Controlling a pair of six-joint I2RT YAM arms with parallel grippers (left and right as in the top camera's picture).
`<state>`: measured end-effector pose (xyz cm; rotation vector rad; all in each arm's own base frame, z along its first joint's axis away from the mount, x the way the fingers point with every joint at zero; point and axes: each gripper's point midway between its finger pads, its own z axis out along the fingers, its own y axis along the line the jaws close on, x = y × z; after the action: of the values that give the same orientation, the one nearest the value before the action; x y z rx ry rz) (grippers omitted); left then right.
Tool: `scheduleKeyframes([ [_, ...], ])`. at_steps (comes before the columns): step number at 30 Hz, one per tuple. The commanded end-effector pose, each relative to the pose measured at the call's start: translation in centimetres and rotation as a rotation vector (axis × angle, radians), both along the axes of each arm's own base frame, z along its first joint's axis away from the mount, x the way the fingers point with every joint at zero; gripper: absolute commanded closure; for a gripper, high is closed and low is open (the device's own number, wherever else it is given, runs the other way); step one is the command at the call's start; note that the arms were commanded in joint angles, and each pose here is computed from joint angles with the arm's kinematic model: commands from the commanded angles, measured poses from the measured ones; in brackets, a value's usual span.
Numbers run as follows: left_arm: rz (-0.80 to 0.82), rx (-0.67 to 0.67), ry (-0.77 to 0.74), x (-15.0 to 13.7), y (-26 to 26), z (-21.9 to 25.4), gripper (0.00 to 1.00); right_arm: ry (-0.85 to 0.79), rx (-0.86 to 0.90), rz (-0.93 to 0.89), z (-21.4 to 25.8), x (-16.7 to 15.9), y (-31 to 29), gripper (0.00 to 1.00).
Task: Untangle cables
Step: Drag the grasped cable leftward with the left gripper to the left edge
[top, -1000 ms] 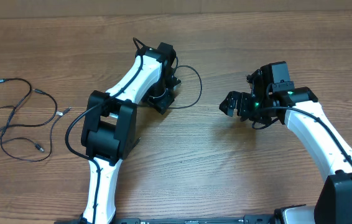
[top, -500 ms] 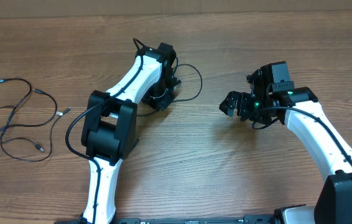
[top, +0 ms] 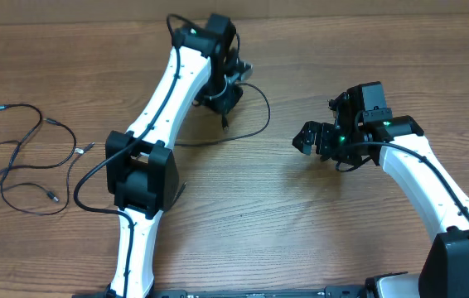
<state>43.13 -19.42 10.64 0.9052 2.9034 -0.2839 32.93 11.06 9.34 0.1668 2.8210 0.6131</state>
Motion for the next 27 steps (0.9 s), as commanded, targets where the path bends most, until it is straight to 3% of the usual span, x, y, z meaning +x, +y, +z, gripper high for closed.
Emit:
scheduleKeyframes([
  [1, 0.015, -0.057, -0.021, 0.6, -0.4, 1.6, 0.66, -0.027, -0.003, -0.002, 0.7, 0.6, 0.0, 0.00],
  [3, 0.013, -0.054, -0.012, 0.5, -0.4, 1.2, 0.52, -0.027, -0.003, -0.002, 0.7, 0.6, 0.0, 0.00],
  [5, 0.010, -0.051, -0.005, 0.3, -0.5, 0.8, 0.50, -0.027, -0.003, -0.002, 0.8, 0.6, 0.0, 0.00],
  [13, 0.071, -0.045, 0.029, 0.1, -0.7, -2.1, 0.50, -0.027, -0.003, -0.002, 0.7, 0.6, 0.0, 0.00],
  [22, 0.365, -0.056, 0.080, 0.3, -1.2, -6.8, 0.50, -0.027, -0.003, -0.002, 0.8, 0.6, 0.0, 0.00],
  [27, 0.485, 0.039, 0.011, 1.1, 0.0, -8.5, 0.50, -0.027, -0.003, -0.002, 0.8, 0.6, 0.0, 0.00],
])
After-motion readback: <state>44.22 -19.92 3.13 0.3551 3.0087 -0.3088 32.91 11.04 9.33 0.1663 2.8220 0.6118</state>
